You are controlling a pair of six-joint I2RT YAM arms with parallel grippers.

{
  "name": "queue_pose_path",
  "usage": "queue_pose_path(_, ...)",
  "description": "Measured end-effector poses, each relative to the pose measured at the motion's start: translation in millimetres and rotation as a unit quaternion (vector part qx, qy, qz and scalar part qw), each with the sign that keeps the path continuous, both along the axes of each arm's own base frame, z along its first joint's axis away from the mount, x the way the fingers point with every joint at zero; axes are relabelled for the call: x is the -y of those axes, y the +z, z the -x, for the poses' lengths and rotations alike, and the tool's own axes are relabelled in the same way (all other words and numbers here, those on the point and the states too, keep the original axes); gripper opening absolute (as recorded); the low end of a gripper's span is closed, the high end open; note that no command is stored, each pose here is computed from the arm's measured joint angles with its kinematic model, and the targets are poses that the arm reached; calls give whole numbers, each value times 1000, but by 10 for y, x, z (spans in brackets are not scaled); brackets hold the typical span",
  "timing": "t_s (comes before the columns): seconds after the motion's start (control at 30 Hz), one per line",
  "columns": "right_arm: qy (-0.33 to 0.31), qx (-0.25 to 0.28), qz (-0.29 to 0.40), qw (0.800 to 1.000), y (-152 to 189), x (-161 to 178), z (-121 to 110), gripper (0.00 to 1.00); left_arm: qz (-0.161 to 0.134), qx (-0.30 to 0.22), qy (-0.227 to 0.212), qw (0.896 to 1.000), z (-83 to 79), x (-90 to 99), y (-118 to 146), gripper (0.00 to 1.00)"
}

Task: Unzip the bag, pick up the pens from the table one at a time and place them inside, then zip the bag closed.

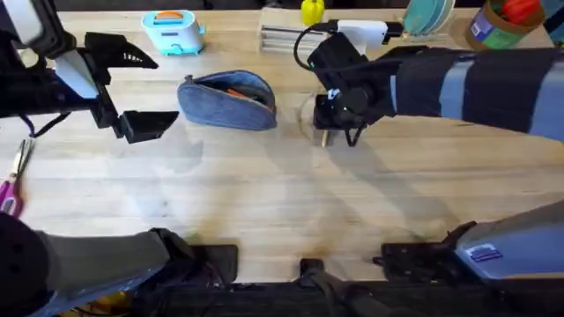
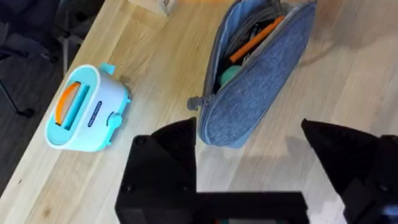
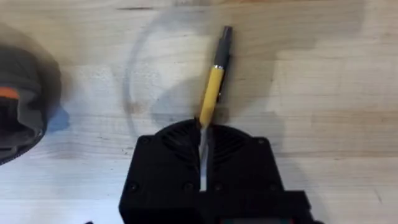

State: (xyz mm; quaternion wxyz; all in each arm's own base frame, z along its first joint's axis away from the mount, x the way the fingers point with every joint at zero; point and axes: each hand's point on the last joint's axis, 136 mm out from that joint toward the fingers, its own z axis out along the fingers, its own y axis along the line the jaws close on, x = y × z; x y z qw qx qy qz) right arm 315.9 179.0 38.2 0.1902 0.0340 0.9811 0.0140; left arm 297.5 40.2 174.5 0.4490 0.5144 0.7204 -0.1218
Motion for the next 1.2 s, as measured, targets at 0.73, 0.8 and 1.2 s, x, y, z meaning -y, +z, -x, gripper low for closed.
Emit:
queue_pose_path(0.73,389,177,-39,903,1424,-832,-560,32,2,-3,0,1000,11,8,-1,993)
queue_pose_path(0.8,457,190,-50,867,1464,-987,-469,31,2,-3,0,1000,11,8,-1,993)
queue_pose_path(1.2,716,239,-2,656,1134,-1538,-138,33,2,-3,0,1000,11,8,-1,993)
